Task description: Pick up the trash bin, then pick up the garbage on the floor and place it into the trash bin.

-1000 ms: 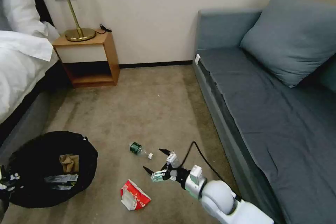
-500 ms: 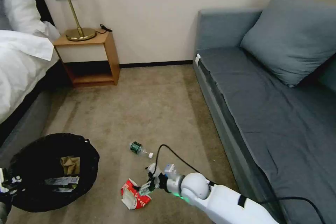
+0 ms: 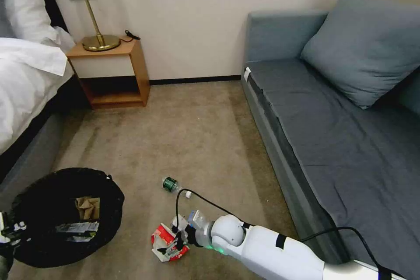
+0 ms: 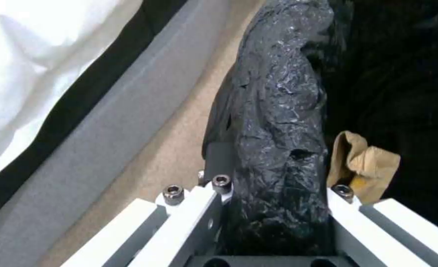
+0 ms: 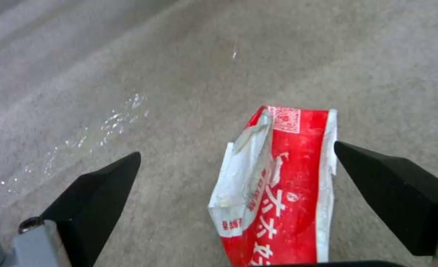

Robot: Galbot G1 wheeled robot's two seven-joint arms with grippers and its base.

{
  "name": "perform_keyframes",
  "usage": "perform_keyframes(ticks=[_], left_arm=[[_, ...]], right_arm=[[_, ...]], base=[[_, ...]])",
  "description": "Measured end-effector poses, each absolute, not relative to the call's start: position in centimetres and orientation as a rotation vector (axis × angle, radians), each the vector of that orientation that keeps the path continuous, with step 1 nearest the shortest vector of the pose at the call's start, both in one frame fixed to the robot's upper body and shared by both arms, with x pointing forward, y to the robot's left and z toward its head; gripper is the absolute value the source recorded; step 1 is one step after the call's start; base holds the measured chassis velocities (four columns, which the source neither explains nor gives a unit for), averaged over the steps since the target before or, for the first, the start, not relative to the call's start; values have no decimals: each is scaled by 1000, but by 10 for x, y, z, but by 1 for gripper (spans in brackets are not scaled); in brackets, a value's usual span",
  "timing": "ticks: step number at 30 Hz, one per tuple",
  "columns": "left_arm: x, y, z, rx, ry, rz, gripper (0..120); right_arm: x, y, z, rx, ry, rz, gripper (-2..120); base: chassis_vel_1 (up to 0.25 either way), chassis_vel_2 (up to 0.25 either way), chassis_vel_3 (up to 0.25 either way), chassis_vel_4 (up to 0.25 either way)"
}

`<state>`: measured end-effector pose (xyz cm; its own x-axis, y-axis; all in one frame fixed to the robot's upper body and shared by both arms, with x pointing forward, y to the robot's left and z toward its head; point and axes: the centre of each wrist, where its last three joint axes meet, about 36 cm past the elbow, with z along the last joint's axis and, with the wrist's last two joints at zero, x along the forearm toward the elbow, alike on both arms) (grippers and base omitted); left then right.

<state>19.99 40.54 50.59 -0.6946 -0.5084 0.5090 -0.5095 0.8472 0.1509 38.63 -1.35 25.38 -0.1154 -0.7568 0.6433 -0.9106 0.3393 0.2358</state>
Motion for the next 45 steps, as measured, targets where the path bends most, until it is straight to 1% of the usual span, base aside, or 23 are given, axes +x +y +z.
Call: perform_keyframes(ticks=[12,13,15,16,18,19,20,21,23,25,26,29,30,31,34,35,36,38,40,45], left_arm=[[194,409,508,765,-2464,-6,2],[193,410,509,768,-2465,-5,2],[193,410,509,771,-2464,-4,2],[193,410,509,771,-2464,-4,2],[192,410,509,770,-2471,6,2],[192,409,510,769,-2475,9,2],[192,409,510,769,-2478,12,2],[192,409,510,769,-2478,12,2],[191,408,510,768,-2479,17,2],[191,407,510,768,-2478,18,2],[191,407,510,768,-2478,18,2],[191,407,510,766,-2479,21,2],[191,407,510,766,-2479,22,2],[191,407,510,766,-2479,22,2],[191,407,510,766,-2479,22,2],[191,407,510,765,-2480,23,2],[191,407,510,765,-2480,23,2],[192,406,510,763,-2482,26,2],[193,405,510,761,-2483,28,2],[193,405,510,759,-2486,29,2]], right_arm=[[392,16,240,1465,-1870,378,100],[391,19,240,1463,-1866,383,99],[390,24,237,1451,-1864,395,93],[390,24,237,1451,-1864,395,93],[389,30,234,1428,-1871,405,85],[388,32,232,1422,-1870,411,79],[387,34,231,1418,-1869,420,76],[387,34,231,1418,-1869,420,76],[384,37,228,1414,-1864,428,65],[382,38,225,1405,-1862,435,57],[382,38,225,1405,-1862,435,57],[384,36,220,1389,-1864,446,42],[385,35,219,1385,-1865,449,39],[385,35,219,1385,-1865,449,39],[387,33,219,1380,-1871,452,23],[387,32,219,1379,-1873,453,20],[387,32,219,1379,-1873,453,20],[387,30,219,1378,-1877,459,12],[387,29,217,1376,-1882,468,1],[387,28,216,1369,-1890,463,0]], base=[[0,0,0,0],[0,0,0,0],[0,0,0,0],[0,0,0,0],[0,0,0,0],[0,0,0,0],[0,0,0,0],[0,0,0,0],[0,0,0,0],[0,0,0,0],[0,0,0,0],[0,0,0,0],[0,0,0,0],[0,0,0,0],[0,0,0,0],[0,0,0,0],[0,0,0,0],[0,0,0,0],[0,0,0,0],[0,0,0,0]])
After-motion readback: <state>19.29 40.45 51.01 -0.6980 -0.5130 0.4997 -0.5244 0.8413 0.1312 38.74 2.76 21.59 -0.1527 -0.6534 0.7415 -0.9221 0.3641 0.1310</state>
